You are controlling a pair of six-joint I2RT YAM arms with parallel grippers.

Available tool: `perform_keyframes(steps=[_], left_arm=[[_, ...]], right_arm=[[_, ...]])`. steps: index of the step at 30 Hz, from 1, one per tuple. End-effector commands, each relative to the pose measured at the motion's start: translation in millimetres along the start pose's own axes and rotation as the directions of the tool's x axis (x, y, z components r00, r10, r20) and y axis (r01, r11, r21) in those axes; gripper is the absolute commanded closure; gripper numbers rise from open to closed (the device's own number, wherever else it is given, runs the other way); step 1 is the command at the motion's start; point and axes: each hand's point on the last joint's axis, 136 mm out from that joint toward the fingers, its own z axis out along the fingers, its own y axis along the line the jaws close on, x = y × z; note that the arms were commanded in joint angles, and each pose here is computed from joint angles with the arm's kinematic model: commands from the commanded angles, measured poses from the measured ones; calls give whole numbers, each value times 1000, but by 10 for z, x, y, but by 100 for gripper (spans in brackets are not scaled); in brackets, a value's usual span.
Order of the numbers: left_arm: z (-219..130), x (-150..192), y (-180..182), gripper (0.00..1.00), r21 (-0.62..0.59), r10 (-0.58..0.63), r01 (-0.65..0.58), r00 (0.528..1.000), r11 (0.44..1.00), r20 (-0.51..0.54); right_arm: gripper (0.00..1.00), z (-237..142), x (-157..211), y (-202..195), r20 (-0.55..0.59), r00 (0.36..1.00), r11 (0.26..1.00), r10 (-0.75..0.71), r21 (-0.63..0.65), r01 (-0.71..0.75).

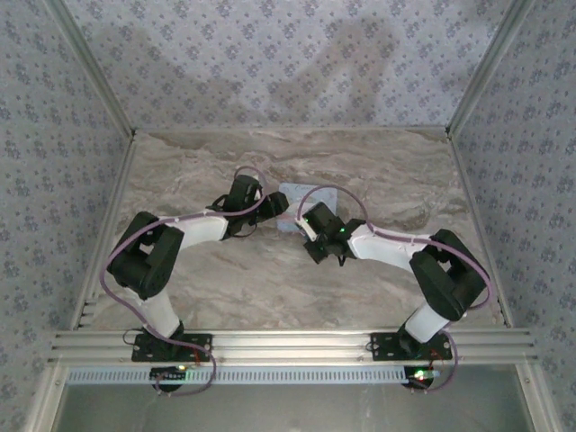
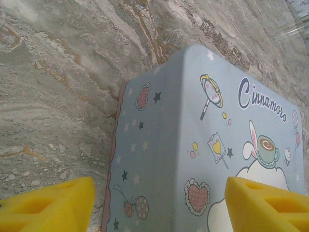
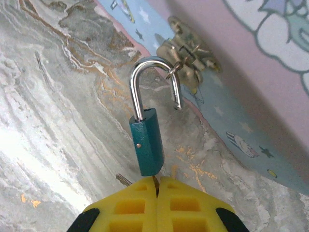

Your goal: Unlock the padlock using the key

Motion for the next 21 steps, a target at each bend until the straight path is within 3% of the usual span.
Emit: perform_keyframes(steps=[1,21], left_arm=[[37,-118,-33,28,7,20,-20,1000,1000,23],[139,-61,-88,29,61,11,-9,999,998,-33]], right_arm=[[100,-50,6,-26,-14,998,998,-55,22,55],[100,11,-460,106,79,957,959,-279,73,274]])
